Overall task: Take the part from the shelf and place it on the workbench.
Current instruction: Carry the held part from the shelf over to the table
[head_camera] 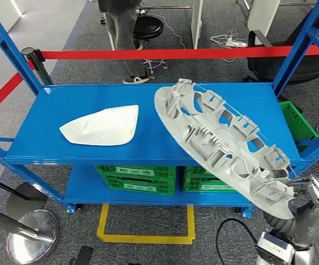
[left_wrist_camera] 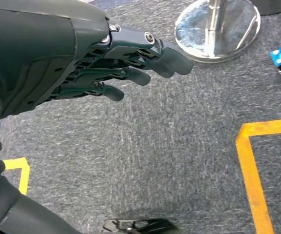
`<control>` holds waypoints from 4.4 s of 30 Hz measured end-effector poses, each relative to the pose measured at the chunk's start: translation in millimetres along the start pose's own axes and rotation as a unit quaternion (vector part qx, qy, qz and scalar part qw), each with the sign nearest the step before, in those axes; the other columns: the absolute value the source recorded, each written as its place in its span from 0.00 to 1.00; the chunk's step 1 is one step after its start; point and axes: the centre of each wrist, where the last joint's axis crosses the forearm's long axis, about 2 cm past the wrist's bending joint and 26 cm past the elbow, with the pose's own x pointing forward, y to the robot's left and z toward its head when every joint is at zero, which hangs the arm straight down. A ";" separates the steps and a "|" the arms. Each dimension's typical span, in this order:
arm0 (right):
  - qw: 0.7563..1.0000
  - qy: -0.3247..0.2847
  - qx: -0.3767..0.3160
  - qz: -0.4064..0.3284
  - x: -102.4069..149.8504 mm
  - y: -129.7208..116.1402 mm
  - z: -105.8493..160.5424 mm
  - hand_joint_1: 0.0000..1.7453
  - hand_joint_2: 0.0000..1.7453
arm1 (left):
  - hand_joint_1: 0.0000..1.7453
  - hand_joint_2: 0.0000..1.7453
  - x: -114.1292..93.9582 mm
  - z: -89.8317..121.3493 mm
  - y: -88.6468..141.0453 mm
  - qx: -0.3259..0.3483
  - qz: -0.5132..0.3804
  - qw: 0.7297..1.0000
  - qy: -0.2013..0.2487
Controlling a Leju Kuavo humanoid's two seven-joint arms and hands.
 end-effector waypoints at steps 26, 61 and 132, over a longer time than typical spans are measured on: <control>1.000 -0.001 -0.009 -0.003 1.4 -5.9 0.8 1.00 1.00 | 0.00 1.00 1.0 -0.4 -0.2 0.000 -0.001 1.000 0.001; 1.000 0.006 -0.011 0.002 0.3 -11.1 3.3 1.00 1.00 | 0.00 1.00 0.6 0.1 -0.8 0.000 -0.002 1.000 0.005; 0.999 0.034 -0.023 0.013 -3.6 -30.9 11.6 1.00 1.00 | 0.00 1.00 5.6 -1.4 -3.1 -0.004 -0.007 1.000 0.001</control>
